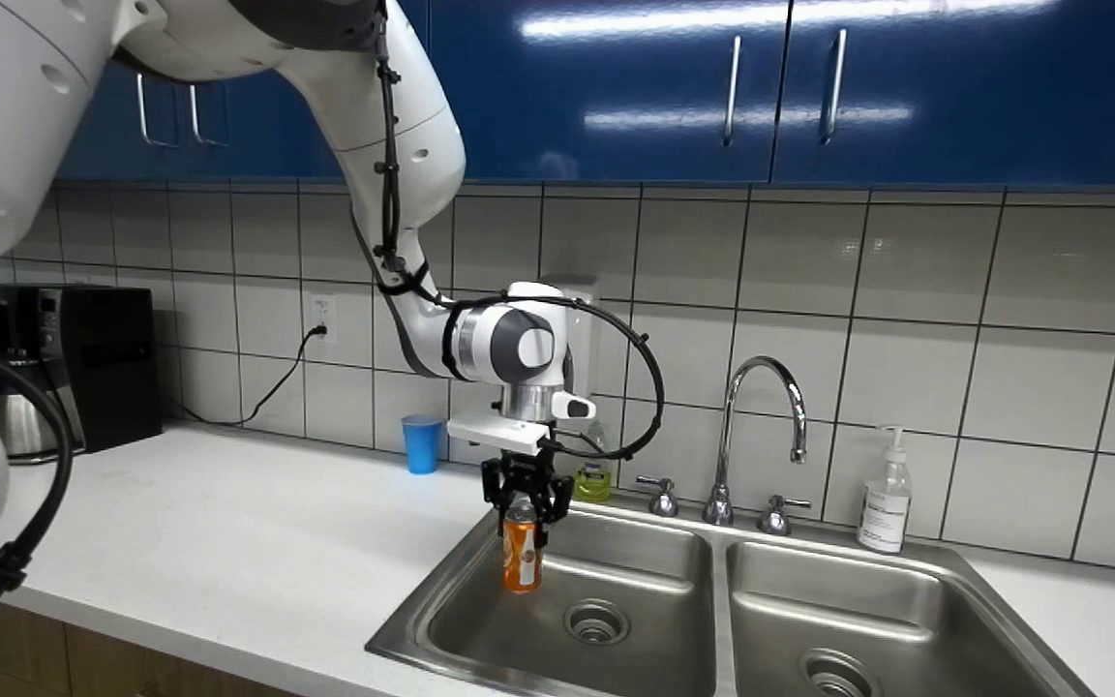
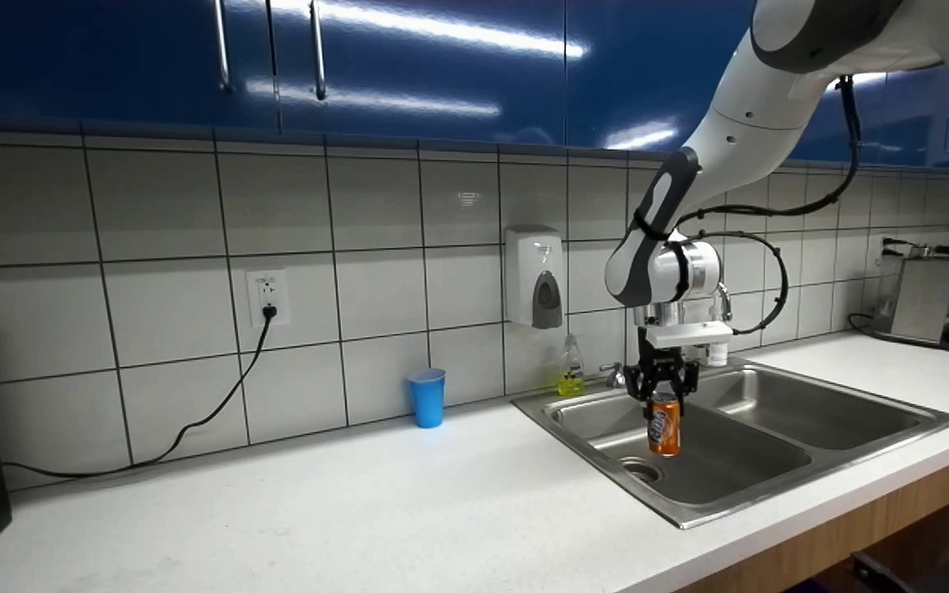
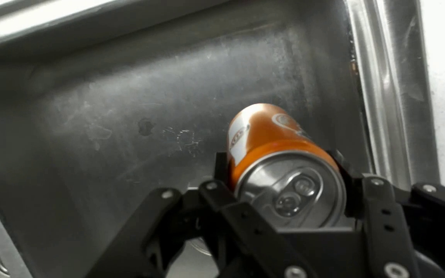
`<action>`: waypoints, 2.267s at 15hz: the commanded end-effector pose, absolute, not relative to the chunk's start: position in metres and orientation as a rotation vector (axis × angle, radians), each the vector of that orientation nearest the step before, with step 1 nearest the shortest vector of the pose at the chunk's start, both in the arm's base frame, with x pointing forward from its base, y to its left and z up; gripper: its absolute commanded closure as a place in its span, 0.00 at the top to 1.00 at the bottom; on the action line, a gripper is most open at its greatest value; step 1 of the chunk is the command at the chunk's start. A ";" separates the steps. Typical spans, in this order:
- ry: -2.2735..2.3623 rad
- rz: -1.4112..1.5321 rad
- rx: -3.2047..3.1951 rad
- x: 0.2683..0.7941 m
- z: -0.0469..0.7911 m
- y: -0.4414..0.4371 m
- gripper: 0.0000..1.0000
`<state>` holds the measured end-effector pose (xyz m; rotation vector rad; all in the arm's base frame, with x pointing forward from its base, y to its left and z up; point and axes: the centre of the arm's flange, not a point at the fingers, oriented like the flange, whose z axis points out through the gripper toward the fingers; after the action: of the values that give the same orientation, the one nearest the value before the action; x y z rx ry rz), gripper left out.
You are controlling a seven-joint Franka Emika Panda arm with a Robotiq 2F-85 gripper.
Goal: Put the can into the sink
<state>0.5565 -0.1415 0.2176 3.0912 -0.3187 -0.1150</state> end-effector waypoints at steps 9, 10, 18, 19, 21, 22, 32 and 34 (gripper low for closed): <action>-0.520 -0.046 3.080 0.554 0.145 -0.200 0.38; -0.527 -0.052 3.077 0.554 0.139 -0.202 0.38; -0.520 -0.099 3.078 0.558 0.108 -0.202 0.38; -0.518 -0.104 3.078 0.558 0.105 -0.201 0.38; -0.505 -0.118 3.076 0.557 0.099 -0.199 0.38; -0.503 -0.127 3.077 0.556 0.096 -0.199 0.38; -0.507 -0.168 3.079 0.551 0.083 -0.199 0.38; -0.509 -0.170 3.078 0.551 0.082 -0.200 0.38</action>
<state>0.5468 -0.1953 0.0796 3.0611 -0.4976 -0.1813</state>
